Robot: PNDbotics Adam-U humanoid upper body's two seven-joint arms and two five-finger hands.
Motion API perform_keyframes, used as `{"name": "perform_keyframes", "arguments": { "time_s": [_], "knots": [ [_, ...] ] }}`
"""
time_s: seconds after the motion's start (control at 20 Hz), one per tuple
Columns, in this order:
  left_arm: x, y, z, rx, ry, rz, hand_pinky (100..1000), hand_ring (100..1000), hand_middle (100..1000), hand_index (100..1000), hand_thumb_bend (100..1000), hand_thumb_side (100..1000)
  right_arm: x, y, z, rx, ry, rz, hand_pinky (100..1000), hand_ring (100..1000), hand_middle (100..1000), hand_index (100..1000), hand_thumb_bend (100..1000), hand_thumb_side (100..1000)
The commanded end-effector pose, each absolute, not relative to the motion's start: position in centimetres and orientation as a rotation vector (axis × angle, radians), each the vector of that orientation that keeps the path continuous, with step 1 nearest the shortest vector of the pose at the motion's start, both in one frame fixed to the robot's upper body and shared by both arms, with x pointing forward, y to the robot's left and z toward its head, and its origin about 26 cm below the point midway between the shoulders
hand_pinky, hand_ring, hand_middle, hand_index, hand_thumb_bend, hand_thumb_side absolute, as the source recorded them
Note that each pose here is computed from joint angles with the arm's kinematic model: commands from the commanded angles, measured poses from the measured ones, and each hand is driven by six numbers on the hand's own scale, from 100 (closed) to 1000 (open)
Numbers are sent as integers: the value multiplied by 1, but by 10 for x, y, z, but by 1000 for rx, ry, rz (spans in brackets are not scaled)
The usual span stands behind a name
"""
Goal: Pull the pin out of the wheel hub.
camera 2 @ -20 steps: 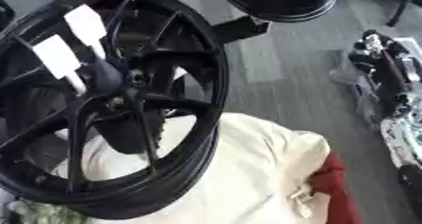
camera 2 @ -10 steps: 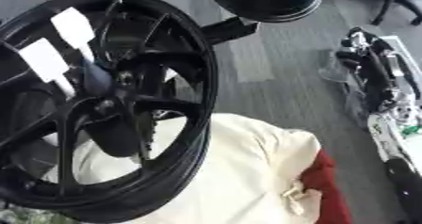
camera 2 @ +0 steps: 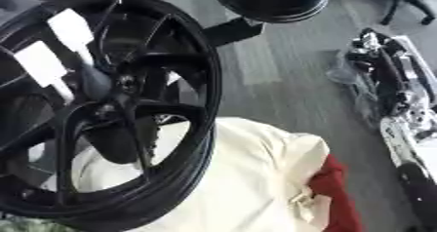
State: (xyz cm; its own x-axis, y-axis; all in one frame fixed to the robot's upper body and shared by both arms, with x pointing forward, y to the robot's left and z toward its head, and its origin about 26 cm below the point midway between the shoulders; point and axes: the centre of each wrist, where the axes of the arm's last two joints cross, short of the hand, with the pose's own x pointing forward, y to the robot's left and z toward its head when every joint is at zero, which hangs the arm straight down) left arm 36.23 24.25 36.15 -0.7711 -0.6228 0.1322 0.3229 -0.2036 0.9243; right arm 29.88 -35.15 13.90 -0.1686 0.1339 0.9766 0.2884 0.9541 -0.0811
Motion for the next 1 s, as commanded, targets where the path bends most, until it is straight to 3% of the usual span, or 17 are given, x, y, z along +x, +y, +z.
{"name": "perform_keyframes", "arguments": {
  "time_s": [0.05,0.55,0.75,0.8,1.0],
  "knots": [
    [366,240,368,380,-1460,-2033,831,752,676,765,579,336,300,-353,150,-330,-1776,-119,854,724,719,824,100,634],
    [385,230,354,335,-1424,-2063,835,760,701,765,561,306,301,-352,153,-327,-1784,-118,854,723,718,824,100,632],
    [390,232,346,344,-1390,-2072,839,767,717,769,528,195,301,-352,153,-328,-1785,-118,853,723,718,824,100,632],
    [392,232,343,346,-1378,-2076,836,754,715,768,514,160,301,-352,153,-328,-1786,-118,853,723,718,824,100,632],
    [393,234,341,358,-1367,-2091,816,665,678,762,526,159,301,-352,153,-328,-1784,-118,853,723,718,824,100,633]
  ]
}}
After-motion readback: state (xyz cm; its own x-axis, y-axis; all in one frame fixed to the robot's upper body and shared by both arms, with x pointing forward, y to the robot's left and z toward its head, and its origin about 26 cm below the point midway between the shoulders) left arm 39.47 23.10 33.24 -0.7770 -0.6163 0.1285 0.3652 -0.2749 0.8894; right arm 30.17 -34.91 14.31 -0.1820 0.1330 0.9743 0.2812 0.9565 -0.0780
